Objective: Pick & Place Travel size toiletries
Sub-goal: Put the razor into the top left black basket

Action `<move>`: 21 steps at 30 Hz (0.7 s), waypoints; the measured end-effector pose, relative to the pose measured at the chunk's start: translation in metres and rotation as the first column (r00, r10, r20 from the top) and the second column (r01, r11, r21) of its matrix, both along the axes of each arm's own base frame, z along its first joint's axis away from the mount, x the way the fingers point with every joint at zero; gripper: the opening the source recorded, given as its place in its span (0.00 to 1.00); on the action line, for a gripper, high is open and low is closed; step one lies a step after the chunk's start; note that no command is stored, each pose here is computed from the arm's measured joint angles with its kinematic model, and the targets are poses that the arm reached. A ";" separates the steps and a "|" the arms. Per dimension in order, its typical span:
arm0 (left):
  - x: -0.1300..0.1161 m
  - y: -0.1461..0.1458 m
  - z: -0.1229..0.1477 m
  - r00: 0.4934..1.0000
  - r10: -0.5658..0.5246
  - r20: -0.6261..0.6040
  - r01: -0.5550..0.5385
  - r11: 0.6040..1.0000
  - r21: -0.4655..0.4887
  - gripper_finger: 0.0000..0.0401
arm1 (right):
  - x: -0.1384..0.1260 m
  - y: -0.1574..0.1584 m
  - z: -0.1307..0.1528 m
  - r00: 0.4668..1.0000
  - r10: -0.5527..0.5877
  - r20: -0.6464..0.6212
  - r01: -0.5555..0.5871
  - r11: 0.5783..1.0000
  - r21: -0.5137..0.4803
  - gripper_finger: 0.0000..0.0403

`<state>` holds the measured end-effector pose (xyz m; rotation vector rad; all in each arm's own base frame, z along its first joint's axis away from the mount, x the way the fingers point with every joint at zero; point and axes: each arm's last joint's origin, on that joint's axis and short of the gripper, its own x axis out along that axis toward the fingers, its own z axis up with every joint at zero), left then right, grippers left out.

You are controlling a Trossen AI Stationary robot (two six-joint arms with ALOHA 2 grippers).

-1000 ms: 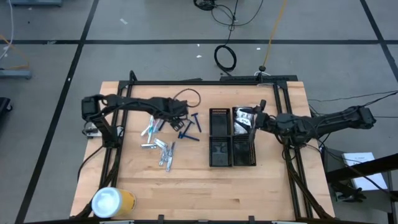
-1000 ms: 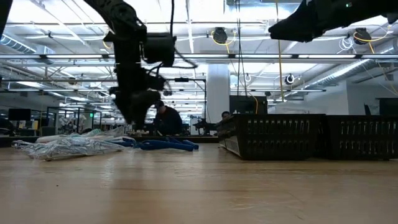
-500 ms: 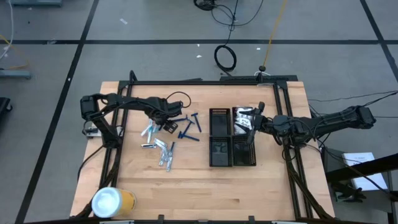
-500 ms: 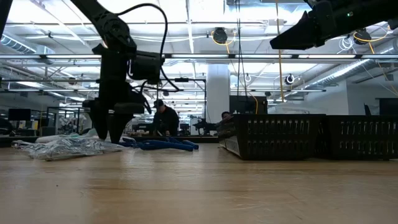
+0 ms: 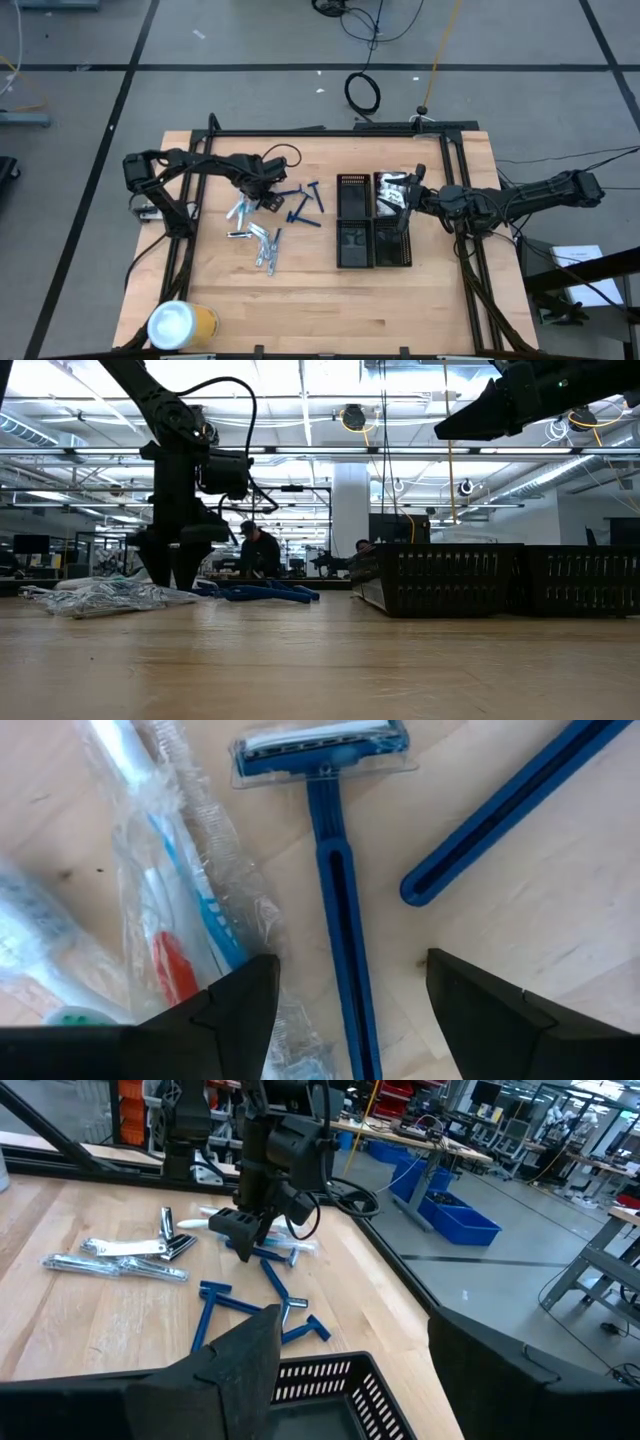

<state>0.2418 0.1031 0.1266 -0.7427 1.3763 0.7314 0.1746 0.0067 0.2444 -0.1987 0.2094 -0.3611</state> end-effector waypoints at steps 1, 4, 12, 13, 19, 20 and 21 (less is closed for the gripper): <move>0.000 0.000 0.000 1.000 -0.012 0.002 0.012 1.000 0.004 0.64 | 0.000 0.000 0.000 1.000 0.000 0.000 0.000 1.000 0.000 0.59; 0.002 0.001 0.004 0.999 -0.046 -0.027 0.047 0.998 0.048 0.64 | 0.000 0.000 0.000 1.000 0.000 0.000 0.000 1.000 0.000 0.59; -0.007 0.000 0.030 0.987 0.045 -0.154 0.002 0.957 0.291 0.64 | 0.000 0.000 0.000 1.000 0.000 0.000 0.000 1.000 0.000 0.59; -0.007 0.000 0.031 0.988 0.053 -0.145 -0.009 0.958 0.288 0.64 | 0.000 0.000 0.000 1.000 0.000 0.000 0.000 1.000 0.000 0.59; -0.003 -0.004 0.039 0.997 0.045 -0.062 -0.026 0.959 0.282 0.64 | 0.000 0.000 0.000 1.000 -0.001 0.000 0.001 1.000 0.000 0.59; -0.003 -0.004 0.039 0.996 0.065 -0.058 -0.046 0.958 0.283 0.64 | 0.000 0.000 0.000 1.000 -0.001 0.000 0.001 1.000 0.000 0.59; -0.003 -0.003 0.039 0.994 0.093 -0.049 -0.076 0.956 0.284 0.64 | 0.000 0.000 0.000 1.000 -0.002 0.000 0.002 1.000 0.000 0.59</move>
